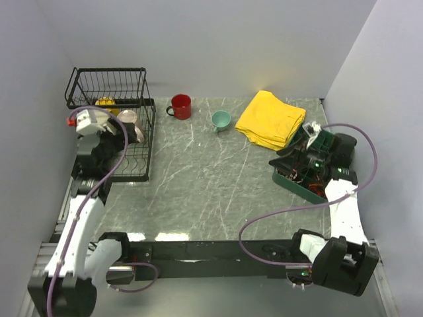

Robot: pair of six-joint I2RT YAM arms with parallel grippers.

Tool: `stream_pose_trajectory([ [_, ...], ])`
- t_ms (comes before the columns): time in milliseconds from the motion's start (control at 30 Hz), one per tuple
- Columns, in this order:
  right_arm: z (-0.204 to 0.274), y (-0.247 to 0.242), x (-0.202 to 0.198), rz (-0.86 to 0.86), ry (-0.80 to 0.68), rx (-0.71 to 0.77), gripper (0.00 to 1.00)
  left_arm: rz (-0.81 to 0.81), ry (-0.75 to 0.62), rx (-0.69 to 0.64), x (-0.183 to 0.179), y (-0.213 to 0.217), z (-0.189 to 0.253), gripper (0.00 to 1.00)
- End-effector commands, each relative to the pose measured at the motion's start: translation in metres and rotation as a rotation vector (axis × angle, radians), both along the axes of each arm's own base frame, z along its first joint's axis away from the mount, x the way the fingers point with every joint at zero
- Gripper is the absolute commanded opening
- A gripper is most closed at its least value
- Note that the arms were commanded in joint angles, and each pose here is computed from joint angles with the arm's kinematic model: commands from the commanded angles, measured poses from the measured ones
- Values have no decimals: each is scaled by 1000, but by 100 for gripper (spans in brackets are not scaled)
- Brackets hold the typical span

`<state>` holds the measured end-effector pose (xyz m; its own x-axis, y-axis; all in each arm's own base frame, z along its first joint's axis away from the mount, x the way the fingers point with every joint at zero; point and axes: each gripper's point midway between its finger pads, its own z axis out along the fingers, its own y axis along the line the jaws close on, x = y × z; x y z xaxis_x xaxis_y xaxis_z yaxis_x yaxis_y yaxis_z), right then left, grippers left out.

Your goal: Load the cups into the dish rack

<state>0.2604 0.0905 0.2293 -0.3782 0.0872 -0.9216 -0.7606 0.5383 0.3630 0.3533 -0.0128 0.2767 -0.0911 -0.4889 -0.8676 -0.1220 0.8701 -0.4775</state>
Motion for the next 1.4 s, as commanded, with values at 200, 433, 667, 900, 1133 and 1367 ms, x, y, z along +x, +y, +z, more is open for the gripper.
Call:
stream_pose_trajectory([
  [200,24,39,63,-35,149,-166,77,-305,54,-37,-59,-51,-9,96],
  [433,23,66,149,-309,384,-215,77,-466,88,-108,-82,-79,-15,96],
  [667,-11,87,214,-406,514,-231,80,-520,96,-211,-109,-93,-12,97],
  [900,-56,109,268,-423,557,-294,79,-472,66,-264,-119,-89,-10,96],
  [1133,-94,130,297,-434,571,-330,74,-451,73,-304,-125,-88,-15,96],
  [1367,-120,132,315,-467,583,-333,62,-455,61,-341,-128,-90,-10,96],
])
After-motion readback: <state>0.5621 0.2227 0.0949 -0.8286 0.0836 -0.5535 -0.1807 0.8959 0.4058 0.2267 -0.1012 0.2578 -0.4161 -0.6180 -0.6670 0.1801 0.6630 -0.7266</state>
